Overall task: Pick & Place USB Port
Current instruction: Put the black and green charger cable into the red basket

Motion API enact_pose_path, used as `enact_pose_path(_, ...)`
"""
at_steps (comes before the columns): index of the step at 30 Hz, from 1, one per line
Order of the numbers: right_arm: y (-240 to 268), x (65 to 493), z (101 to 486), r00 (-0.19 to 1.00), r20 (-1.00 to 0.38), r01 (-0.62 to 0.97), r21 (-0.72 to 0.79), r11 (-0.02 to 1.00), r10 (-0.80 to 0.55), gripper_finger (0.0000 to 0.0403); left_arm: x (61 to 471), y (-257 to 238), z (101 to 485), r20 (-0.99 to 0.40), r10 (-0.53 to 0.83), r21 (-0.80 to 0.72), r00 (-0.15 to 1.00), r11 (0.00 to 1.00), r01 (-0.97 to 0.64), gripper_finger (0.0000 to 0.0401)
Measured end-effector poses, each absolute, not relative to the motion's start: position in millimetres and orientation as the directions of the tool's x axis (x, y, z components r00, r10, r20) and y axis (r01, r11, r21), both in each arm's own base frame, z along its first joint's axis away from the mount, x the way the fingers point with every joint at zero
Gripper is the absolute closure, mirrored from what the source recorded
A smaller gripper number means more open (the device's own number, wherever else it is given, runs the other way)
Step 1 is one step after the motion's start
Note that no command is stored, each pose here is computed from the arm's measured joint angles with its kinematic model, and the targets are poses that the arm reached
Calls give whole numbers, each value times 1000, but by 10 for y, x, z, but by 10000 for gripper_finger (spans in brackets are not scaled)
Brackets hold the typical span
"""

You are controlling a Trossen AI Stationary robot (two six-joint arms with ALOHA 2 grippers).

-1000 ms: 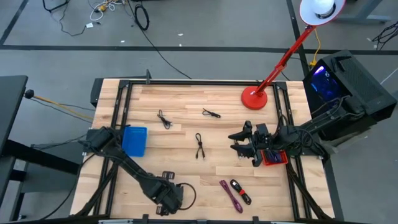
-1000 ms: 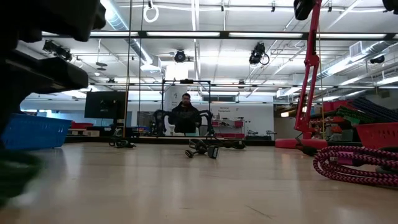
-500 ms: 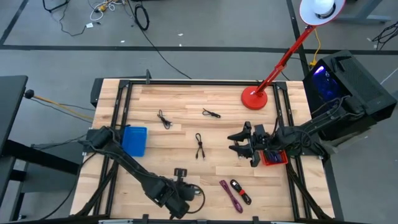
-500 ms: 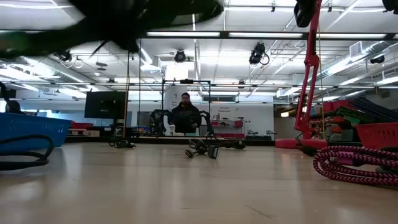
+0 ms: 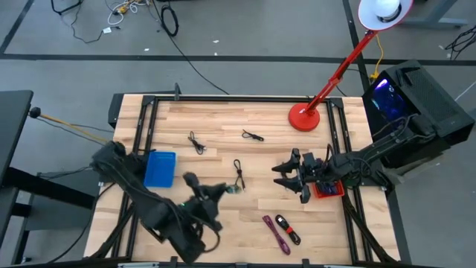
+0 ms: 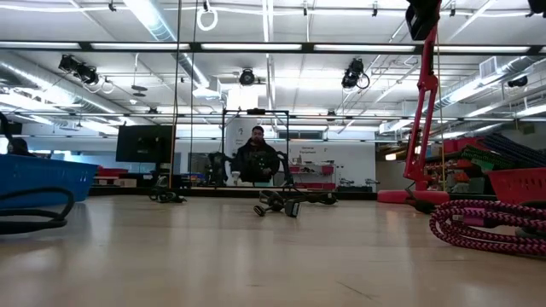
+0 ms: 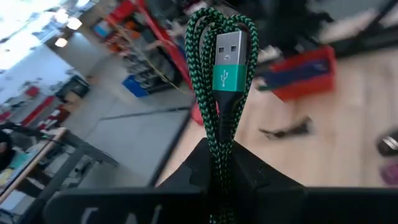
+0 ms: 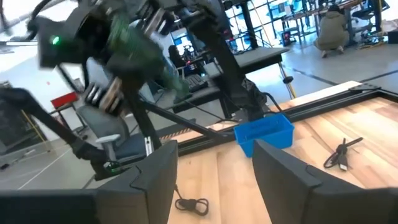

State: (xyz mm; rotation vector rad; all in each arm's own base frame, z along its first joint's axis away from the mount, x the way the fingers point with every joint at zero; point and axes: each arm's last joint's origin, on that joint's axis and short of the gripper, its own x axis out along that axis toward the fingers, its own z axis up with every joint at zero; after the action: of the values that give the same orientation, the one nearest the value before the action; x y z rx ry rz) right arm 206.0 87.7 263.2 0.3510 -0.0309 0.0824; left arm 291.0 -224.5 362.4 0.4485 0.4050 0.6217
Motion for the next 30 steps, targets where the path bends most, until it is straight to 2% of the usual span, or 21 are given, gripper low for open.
enact_pose_path(5,908,2046,2640,995,53,-102,334,937,90,195,2797,-1988,3777,-173,679,490,713,688,-536,375)
enact_pose_path(9,935,2033,2647,993,59,-115,330,937,101,195,2777,-1764,3759,-173,707,459,686,674,-579,375)
enact_pose_path(13,962,2019,2666,990,78,-134,319,938,115,195,2811,-1599,3597,-225,677,401,701,720,-566,375)
enact_pose_path(17,978,2010,2683,988,93,-145,299,943,122,195,2973,-1547,3380,-232,494,305,838,855,-419,375)
enact_pose_path(20,980,2009,2684,988,94,-146,301,943,123,195,3073,-1460,3318,-72,263,192,962,950,-245,375)
enact_pose_path(22,981,2009,2684,988,94,-147,301,942,124,195,3106,-1363,3262,39,200,147,979,968,-204,375)
enact_pose_path(25,996,2001,2686,987,96,-153,286,946,130,195,3157,-1214,3112,42,191,124,981,973,-195,375)
enact_pose_path(28,998,1997,2705,985,116,-156,245,957,131,195,3222,-1113,3017,61,53,63,997,996,-57,375)
enact_pose_path(30,996,1998,2706,985,117,-154,240,958,129,195,3274,-1067,3039,168,-9,37,986,999,3,375)
